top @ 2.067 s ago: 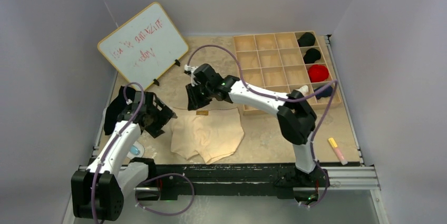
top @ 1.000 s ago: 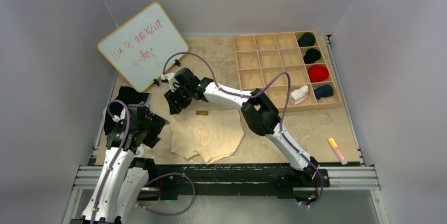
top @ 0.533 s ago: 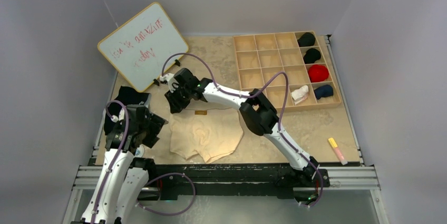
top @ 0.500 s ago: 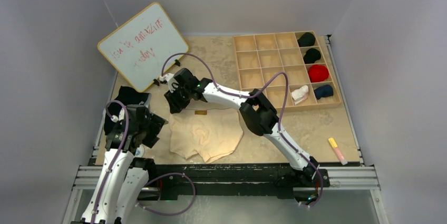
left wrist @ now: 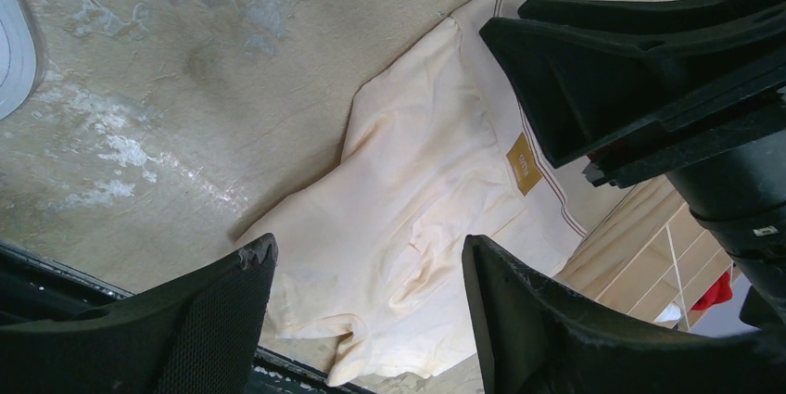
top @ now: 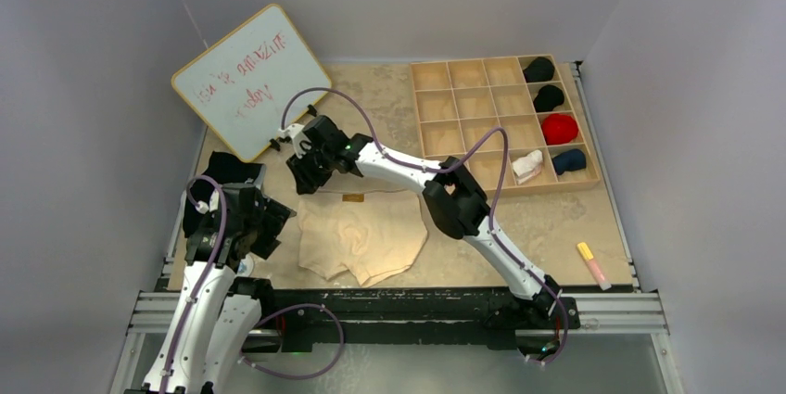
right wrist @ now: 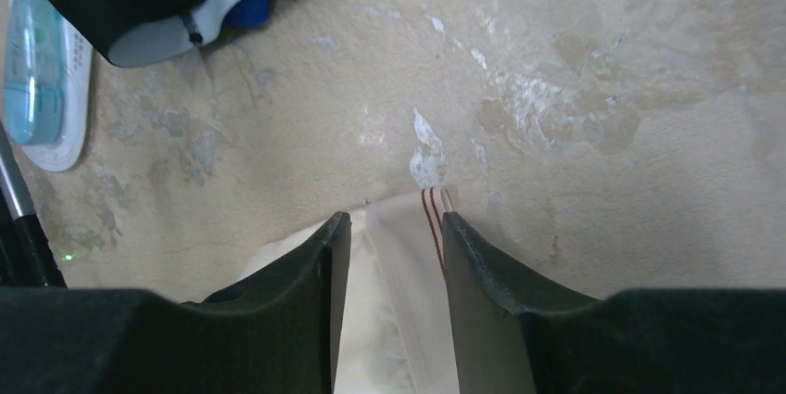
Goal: Roll the underwear
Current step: Flatten out the underwear at the center of the board.
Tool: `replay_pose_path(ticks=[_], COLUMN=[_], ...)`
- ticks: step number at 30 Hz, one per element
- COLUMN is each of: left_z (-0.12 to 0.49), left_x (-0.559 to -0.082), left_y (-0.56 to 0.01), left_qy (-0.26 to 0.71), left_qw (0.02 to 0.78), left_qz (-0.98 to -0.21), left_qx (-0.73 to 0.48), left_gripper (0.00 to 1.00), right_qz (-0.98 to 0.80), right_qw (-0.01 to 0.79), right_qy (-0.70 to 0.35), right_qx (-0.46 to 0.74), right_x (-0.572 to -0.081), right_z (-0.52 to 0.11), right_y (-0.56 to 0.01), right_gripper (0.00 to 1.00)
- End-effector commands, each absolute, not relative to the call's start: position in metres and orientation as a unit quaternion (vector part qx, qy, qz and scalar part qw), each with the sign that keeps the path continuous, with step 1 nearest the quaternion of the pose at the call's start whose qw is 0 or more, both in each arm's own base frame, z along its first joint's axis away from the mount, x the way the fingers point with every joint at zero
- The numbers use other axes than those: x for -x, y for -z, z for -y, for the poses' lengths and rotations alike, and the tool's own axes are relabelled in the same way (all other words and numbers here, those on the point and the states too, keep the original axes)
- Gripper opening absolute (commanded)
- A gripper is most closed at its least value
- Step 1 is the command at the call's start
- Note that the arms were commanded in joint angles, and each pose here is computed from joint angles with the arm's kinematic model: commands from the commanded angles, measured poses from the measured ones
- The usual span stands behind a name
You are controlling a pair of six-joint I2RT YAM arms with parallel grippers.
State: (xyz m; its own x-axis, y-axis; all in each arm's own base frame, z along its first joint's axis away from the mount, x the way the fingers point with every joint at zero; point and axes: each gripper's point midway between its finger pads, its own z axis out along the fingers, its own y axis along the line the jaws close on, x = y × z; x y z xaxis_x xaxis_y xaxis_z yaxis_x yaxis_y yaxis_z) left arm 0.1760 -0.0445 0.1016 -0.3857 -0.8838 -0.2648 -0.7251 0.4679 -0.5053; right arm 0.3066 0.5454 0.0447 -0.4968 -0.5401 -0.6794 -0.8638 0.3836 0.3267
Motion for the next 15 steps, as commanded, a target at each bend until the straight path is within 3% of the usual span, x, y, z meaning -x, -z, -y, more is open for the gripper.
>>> replay_pose_path(ticks=[1, 5, 15], left_z=[0.043, 0.043, 0.042], left_x=[-0.183, -0.184, -0.186], left_y=[-0.11, -0.115, -0.122], left_qy=[0.163, 0.166, 0.168], left_qw=[0.272, 0.278, 0.285], left_qz=[-0.813, -0.811, -0.809], left_qx=[0.488, 0.488, 0.486], left_gripper=[0.72, 0.72, 0.72], right_qz=[-0.78, -0.783, -0.799], right_qw=[0.289, 0.301, 0.25], right_qy=[-0.342, -0.34, -0.327], right_qx=[0.437, 0.424, 0.437], right_x=[-0.318, -0.322, -0.319], right_z=[-0.555, -0.554, -0.558], right_y=[-0.093, -0.102, -0.043], right_gripper=[0.44, 0.46, 0.53])
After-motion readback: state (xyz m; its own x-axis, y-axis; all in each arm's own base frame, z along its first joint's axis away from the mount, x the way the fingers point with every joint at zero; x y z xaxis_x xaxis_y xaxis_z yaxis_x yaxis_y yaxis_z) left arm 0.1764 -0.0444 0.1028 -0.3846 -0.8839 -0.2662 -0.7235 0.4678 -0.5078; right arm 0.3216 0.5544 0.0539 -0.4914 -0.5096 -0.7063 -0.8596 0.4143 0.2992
